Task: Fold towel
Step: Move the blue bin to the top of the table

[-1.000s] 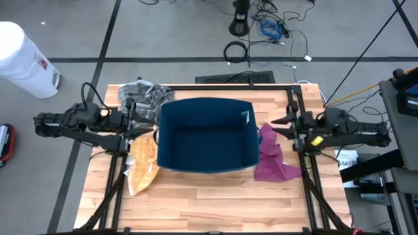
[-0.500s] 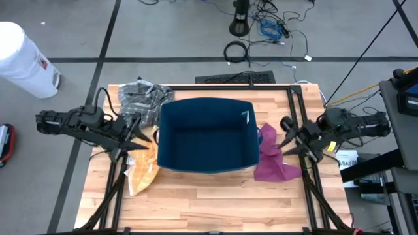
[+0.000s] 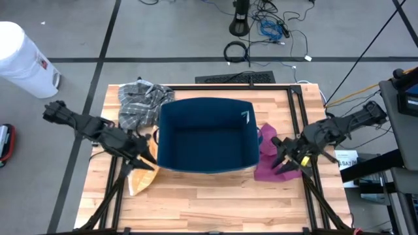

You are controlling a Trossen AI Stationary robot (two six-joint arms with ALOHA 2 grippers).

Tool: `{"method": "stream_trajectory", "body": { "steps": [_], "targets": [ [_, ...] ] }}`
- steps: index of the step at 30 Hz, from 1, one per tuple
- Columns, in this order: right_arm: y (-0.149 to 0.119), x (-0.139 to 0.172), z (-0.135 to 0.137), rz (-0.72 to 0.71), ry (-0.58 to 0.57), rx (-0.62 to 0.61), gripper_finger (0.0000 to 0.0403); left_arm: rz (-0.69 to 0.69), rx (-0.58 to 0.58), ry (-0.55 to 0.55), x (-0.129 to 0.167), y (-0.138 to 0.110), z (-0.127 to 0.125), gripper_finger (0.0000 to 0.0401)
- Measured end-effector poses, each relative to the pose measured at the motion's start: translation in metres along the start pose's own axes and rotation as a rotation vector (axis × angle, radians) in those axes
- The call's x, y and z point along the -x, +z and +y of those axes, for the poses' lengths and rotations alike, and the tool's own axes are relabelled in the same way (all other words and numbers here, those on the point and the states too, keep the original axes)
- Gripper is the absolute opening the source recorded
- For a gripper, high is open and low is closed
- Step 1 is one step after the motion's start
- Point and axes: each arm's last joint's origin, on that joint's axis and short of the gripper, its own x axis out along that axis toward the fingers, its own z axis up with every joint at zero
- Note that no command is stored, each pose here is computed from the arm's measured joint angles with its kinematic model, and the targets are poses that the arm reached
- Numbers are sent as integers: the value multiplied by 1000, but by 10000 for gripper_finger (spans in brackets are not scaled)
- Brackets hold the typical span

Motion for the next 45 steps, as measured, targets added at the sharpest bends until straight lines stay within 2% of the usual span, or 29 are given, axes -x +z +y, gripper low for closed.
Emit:
{"method": "stream_trajectory", "body": {
  "steps": [4,10,14,19,22,28,31,34,39,45],
  "targets": [
    [-5,-3,1,38,-30,-37,110,-22,-38,6,-5,2,-5,128],
    [-19,-1,-7,127,-232,-75,110,-164,-177,47,4,9,-9,128],
    [-26,2,-12,143,-391,-84,110,-234,-241,188,11,12,-4,128],
    [-36,6,-22,171,-626,-160,110,-234,-235,335,13,12,6,128],
    [-42,3,-28,179,-729,-210,110,-226,-226,358,13,12,9,128],
    [-63,-15,-43,220,-814,-261,110,-273,-259,318,13,17,6,128],
    [-68,-26,-46,225,-784,-267,109,-311,-287,248,14,21,1,128],
    [-67,-39,-41,214,-682,-252,109,-314,-278,230,14,21,0,128],
    [-59,-57,-23,114,-500,-173,109,-302,-279,218,14,19,-2,128],
    [-64,-78,-5,86,-363,-124,109,-288,-268,401,14,15,4,128]
  ]
}}
